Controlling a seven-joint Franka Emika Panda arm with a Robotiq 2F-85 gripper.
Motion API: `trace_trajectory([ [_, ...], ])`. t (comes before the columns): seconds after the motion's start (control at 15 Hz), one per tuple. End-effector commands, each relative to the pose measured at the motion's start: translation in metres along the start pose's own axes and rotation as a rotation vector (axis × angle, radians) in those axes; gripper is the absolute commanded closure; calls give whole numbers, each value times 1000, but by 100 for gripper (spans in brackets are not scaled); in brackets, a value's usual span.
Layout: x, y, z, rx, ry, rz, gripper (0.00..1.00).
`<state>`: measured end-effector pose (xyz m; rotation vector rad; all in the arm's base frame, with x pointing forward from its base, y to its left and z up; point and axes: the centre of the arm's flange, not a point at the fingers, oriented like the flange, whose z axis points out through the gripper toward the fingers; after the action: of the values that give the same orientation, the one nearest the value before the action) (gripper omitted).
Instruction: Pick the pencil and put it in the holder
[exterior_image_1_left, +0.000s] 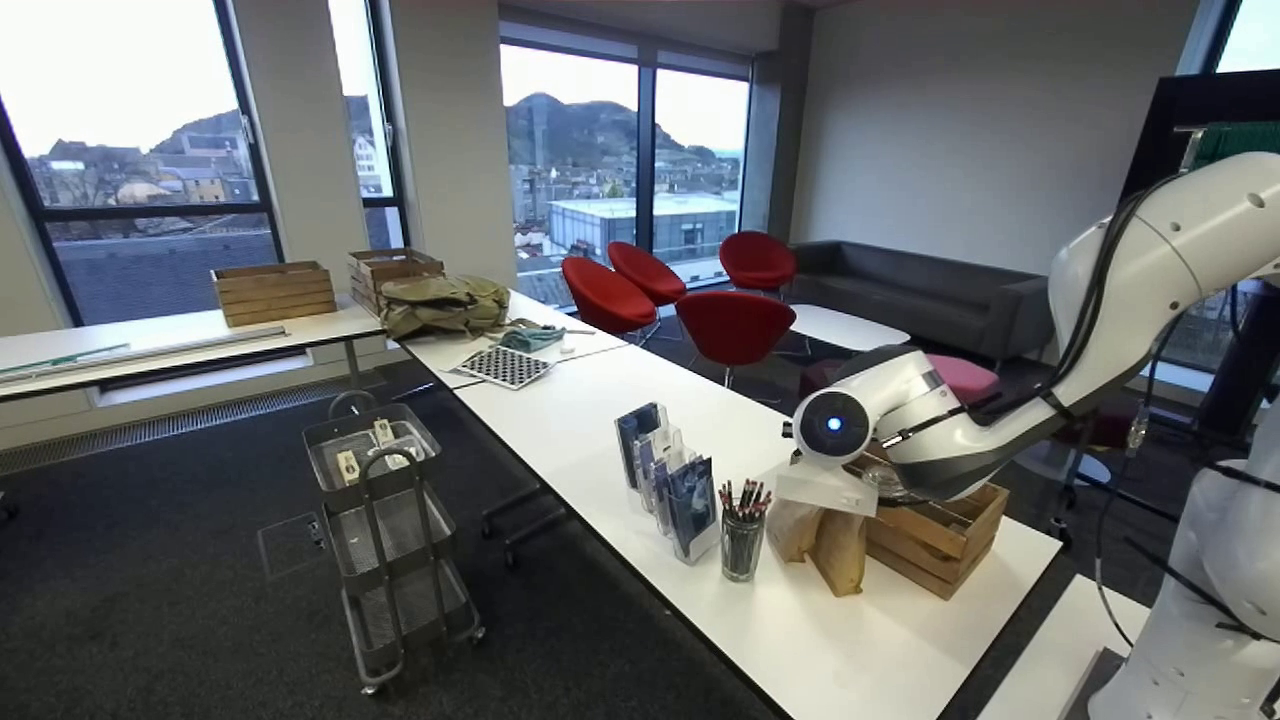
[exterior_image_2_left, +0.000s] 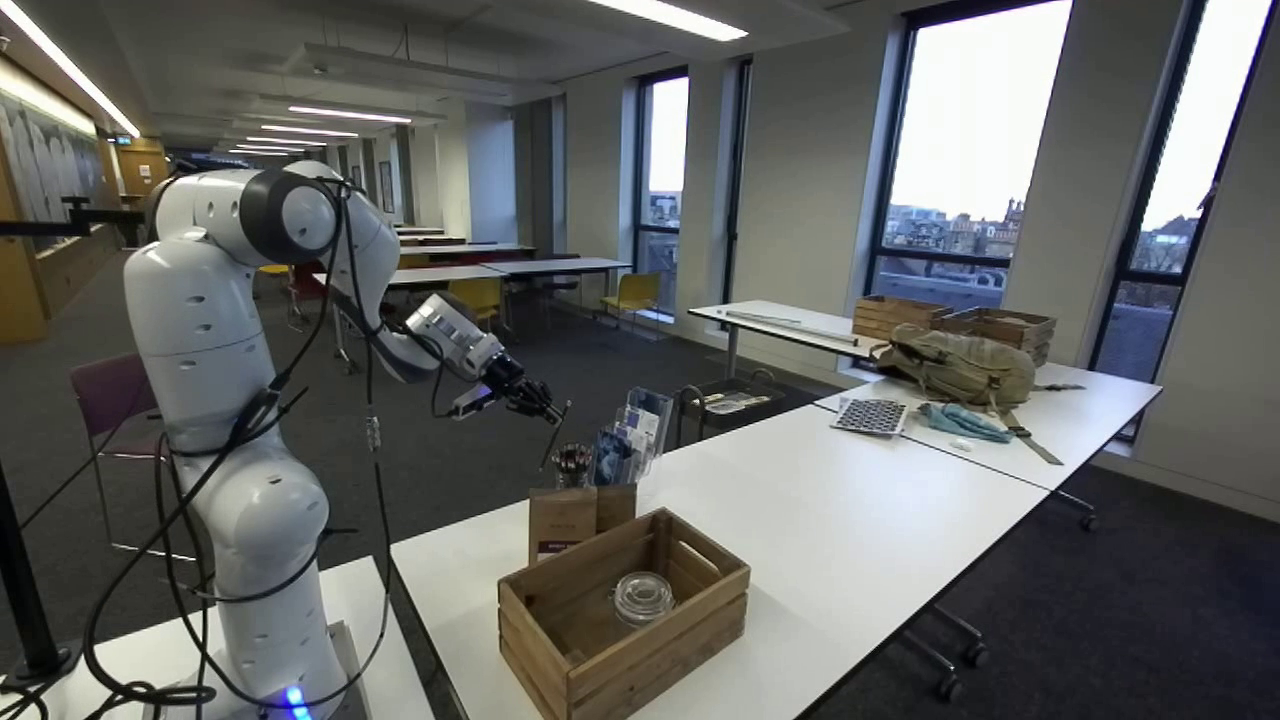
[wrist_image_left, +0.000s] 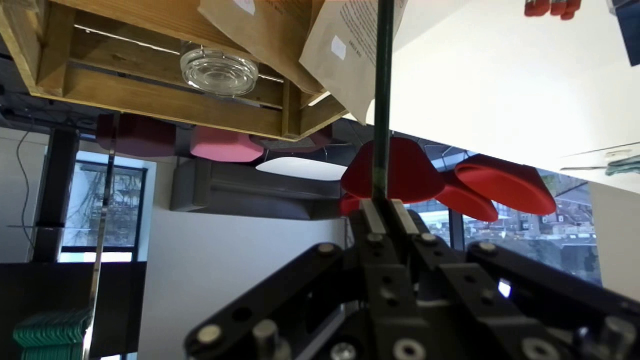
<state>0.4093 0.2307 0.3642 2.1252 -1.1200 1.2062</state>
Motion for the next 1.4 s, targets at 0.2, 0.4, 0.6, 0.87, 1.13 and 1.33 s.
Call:
trace_trajectory([
  [0.2,-3,-17,3,61,48,-9,98],
  [0.4,-1,-21,1,88,66,5,98],
  [0.6,1,-23,0,98,79,5,98],
  [0.87,3,-25,-1,115,96,5,98],
  [1.13,3,-28,-4,168,103,19,98],
  [1.33,2,-31,-5,205,104,7,98],
])
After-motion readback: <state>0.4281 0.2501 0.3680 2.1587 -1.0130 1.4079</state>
